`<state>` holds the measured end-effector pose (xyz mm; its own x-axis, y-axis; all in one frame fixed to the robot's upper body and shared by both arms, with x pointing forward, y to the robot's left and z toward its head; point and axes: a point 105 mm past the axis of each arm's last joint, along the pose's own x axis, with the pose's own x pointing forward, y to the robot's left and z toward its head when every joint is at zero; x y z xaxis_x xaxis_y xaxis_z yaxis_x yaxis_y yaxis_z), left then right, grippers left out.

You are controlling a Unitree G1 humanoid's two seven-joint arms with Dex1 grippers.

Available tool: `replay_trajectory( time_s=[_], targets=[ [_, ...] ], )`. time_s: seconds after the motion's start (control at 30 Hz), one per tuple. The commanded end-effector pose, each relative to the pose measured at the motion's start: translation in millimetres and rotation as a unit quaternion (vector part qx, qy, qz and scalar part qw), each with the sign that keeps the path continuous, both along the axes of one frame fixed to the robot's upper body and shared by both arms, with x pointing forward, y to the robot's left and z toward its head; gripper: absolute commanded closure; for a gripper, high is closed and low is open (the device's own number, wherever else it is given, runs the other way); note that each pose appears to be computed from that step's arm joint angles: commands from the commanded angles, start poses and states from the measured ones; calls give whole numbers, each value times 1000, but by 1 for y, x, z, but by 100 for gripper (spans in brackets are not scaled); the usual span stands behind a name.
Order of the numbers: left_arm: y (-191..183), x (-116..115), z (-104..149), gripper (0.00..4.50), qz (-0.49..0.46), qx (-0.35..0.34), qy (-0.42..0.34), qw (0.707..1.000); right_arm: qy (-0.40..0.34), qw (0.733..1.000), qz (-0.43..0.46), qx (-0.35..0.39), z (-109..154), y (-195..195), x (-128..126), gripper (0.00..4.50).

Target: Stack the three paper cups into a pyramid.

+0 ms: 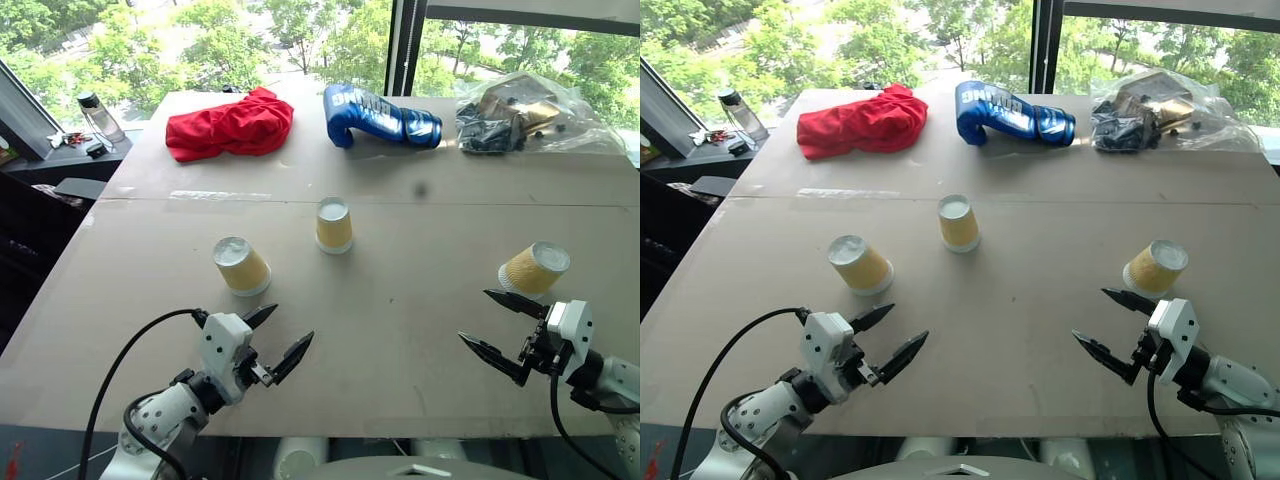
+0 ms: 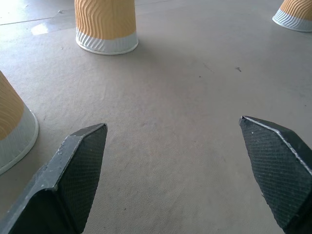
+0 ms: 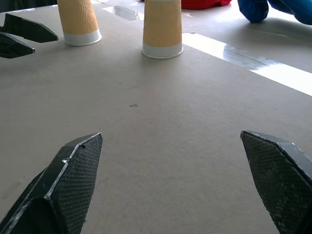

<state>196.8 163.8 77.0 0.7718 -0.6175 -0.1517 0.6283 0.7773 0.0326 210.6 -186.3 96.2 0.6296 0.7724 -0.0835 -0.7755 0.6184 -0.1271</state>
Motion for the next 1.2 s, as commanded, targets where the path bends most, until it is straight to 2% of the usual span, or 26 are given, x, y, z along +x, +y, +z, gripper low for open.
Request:
replay_trajectory(
  time_s=[0.03,0.87,1.2],
  targets=[
    [-4,-1,6,4,-8,-8,-13,1000,-1,1000,3,8,4,2,2,0],
    [2,-3,25,4,7,-21,-61,998,4,999,30,17,6,17,3,0],
    [-4,-11,28,4,-45,-29,-57,997,3,999,33,18,6,17,2,0]
  ],
)
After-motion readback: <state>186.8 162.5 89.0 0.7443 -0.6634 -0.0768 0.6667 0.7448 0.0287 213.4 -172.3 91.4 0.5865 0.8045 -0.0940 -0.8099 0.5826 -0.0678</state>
